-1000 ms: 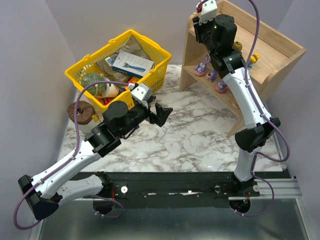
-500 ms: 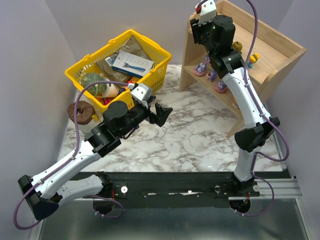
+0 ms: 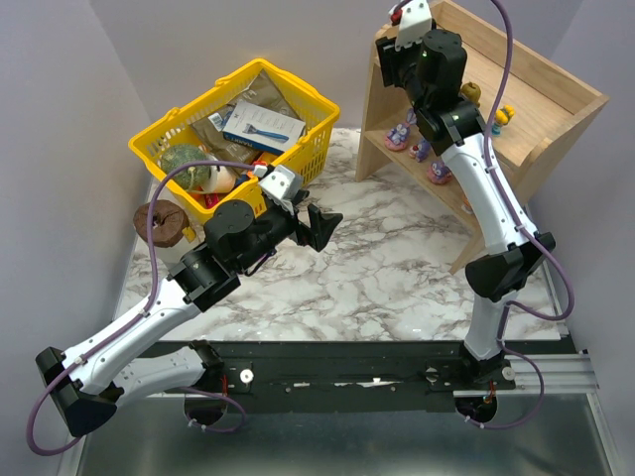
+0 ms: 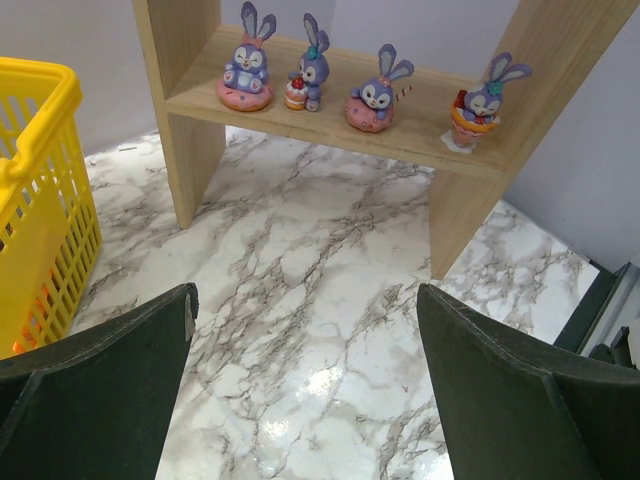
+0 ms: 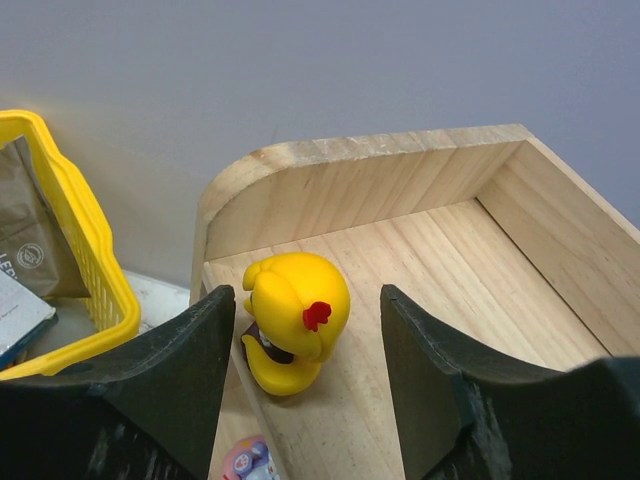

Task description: Place and organize the plastic toys onto the shelf

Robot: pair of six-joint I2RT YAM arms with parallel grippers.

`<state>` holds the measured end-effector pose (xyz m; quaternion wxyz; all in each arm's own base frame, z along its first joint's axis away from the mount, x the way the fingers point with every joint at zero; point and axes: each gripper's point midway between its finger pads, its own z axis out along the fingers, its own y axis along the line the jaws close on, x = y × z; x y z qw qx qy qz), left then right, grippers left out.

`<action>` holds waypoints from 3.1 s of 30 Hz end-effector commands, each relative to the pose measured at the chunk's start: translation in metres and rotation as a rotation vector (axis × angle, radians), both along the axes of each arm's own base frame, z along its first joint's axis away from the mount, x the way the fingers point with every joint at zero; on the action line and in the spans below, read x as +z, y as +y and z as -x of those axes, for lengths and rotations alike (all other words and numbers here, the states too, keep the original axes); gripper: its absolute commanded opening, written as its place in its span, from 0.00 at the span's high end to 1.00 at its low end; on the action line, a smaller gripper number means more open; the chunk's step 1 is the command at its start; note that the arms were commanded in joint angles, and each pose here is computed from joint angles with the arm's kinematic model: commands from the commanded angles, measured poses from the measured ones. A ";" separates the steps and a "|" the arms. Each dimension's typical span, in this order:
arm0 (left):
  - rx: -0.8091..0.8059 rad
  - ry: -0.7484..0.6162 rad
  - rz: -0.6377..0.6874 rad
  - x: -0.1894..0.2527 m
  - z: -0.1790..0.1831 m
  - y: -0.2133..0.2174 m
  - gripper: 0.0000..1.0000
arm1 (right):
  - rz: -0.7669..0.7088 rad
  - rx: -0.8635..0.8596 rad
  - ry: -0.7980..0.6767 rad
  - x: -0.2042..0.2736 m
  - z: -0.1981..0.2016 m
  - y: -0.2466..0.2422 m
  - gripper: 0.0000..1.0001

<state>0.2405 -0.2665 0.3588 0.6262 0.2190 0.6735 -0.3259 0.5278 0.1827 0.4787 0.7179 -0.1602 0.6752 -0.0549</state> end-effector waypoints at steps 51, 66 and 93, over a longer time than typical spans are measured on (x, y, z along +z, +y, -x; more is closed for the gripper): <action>0.044 -0.005 -0.005 0.002 -0.001 0.011 0.01 | -0.306 0.358 0.038 0.064 0.092 0.036 0.82; 0.072 0.032 -0.028 -0.008 -0.009 0.010 0.01 | -0.275 0.276 0.115 0.011 0.041 0.047 0.93; 0.089 0.031 -0.027 -0.007 -0.009 0.015 0.01 | -0.236 0.119 0.073 -0.003 0.009 0.030 0.97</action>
